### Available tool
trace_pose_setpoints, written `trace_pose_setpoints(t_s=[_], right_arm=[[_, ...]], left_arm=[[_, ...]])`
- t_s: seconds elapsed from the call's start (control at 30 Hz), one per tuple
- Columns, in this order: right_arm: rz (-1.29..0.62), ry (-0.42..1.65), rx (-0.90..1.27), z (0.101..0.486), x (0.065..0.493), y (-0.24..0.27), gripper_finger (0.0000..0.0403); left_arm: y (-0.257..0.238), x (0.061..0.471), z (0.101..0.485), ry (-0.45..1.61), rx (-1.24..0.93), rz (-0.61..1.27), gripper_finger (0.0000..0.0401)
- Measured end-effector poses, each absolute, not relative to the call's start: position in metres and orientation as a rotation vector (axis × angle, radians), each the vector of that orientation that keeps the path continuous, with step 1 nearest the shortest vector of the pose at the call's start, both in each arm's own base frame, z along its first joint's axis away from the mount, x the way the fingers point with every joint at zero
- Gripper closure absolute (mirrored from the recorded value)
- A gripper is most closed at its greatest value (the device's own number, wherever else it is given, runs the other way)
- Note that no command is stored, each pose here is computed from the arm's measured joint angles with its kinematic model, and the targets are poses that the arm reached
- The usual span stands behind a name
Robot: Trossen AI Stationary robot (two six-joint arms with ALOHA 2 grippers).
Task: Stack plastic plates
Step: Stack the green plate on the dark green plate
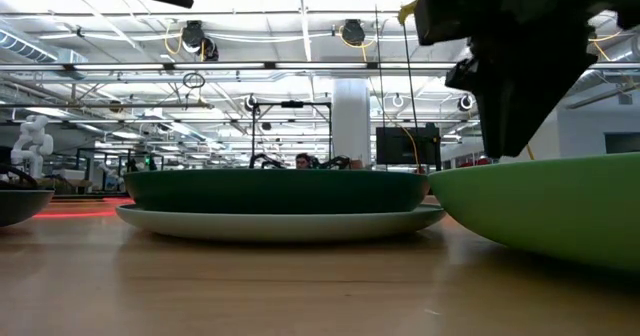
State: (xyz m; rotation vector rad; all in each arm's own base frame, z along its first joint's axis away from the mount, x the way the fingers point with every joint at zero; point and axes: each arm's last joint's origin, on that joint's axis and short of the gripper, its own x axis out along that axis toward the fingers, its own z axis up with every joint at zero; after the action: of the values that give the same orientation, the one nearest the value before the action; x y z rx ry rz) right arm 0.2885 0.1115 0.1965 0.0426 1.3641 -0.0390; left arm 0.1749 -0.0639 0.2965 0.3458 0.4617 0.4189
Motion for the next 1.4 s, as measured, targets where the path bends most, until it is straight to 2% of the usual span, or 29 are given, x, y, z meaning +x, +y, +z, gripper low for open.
trace_pose_setpoints(t_s=[0.13,0.27,0.67,0.83,1.17,1.4], right_arm=[[-0.05,1.393,0.024,0.194,0.287,0.105,0.0237],[-0.061,1.416,0.017,0.188,0.285,0.096,0.0213],[-0.036,1.439,0.072,0.159,0.276,0.084,0.0225],[-0.034,1.446,0.069,0.157,0.275,0.083,0.0255],[0.06,1.486,0.089,0.16,0.272,0.084,0.0385],[0.095,1.52,0.159,0.19,0.267,0.083,0.0397]], left_arm=[[-0.064,0.175,0.296,0.463,0.354,0.417,0.0354],[-0.064,0.175,0.297,0.467,0.374,0.413,0.0354],[-0.064,0.175,0.297,0.47,0.385,0.41,0.0354],[-0.064,0.175,0.297,0.469,0.383,0.411,0.0354],[-0.064,0.175,0.297,0.468,0.379,0.411,0.0354],[-0.064,0.175,0.297,0.466,0.373,0.413,0.0354]])
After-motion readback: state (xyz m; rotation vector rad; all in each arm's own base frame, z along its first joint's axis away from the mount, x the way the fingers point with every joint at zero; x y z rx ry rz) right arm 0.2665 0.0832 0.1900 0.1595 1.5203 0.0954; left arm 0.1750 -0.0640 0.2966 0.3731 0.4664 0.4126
